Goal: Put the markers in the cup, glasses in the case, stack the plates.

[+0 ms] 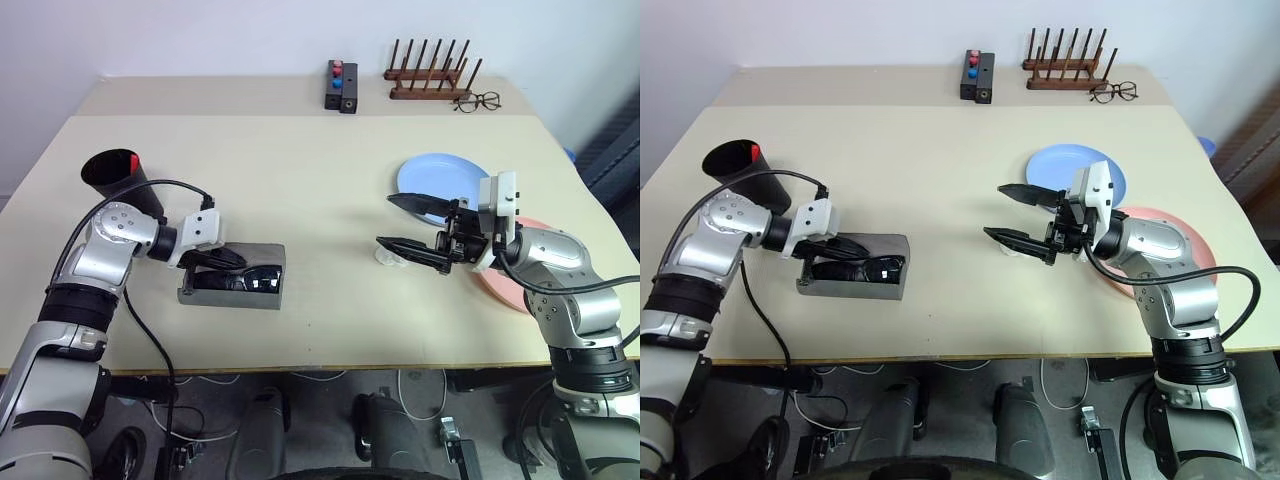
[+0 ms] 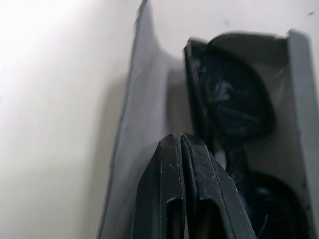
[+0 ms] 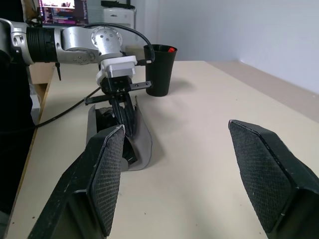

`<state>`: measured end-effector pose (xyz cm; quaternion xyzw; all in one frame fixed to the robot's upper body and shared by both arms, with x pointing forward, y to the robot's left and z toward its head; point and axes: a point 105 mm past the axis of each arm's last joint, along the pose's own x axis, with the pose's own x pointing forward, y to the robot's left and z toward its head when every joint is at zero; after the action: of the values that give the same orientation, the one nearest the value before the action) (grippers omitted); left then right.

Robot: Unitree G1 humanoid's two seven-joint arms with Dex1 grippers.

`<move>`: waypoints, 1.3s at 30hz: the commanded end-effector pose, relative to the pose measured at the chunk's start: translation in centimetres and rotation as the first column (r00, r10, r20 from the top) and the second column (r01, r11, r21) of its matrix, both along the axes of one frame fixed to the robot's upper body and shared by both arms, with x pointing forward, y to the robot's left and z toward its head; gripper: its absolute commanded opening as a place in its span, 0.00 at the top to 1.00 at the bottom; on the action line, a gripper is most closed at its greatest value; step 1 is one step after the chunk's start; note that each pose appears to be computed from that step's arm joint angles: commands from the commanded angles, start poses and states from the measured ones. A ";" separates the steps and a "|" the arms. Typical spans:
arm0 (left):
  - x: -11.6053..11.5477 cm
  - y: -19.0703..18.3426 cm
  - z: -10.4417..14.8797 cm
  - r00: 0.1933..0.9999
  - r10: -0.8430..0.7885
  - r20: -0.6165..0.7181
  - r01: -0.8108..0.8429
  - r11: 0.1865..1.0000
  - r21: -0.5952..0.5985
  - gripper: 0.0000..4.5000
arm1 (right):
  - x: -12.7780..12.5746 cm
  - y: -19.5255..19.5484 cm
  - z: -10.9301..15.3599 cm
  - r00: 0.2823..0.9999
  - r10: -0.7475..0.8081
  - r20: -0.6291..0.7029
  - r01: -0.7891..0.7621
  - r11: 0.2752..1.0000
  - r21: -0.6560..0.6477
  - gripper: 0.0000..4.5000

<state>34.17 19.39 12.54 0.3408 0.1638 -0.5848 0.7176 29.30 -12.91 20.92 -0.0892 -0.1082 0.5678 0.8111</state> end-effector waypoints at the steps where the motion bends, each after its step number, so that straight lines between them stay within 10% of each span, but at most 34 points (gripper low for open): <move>1: 1.4 0.0 2.2 0.997 0.064 0.053 -0.061 0.997 -0.053 0.98 | -0.3 0.3 1.2 0.998 0.017 0.054 -0.018 1.000 0.006 0.24; 6: 2.0 0.3 3.8 0.992 0.119 -0.027 -0.122 0.983 -0.137 0.93 | -0.3 0.3 1.2 0.998 0.019 0.054 -0.019 1.000 0.005 0.24; 12: 1.2 0.7 4.4 0.991 0.089 -0.100 -0.102 0.986 -0.136 0.37 | -0.3 0.3 1.2 0.998 0.017 0.053 -0.017 1.000 0.005 0.24; 39: -0.8 -0.3 1.1 0.990 -0.129 0.055 0.122 0.985 0.118 0.37 | -0.3 0.3 1.1 0.999 0.010 0.053 -0.011 1.000 0.012 0.24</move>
<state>33.44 18.88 13.66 0.3887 0.1574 -0.6119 0.6706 29.36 -12.87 21.01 -0.0890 -0.1103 0.5667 0.8117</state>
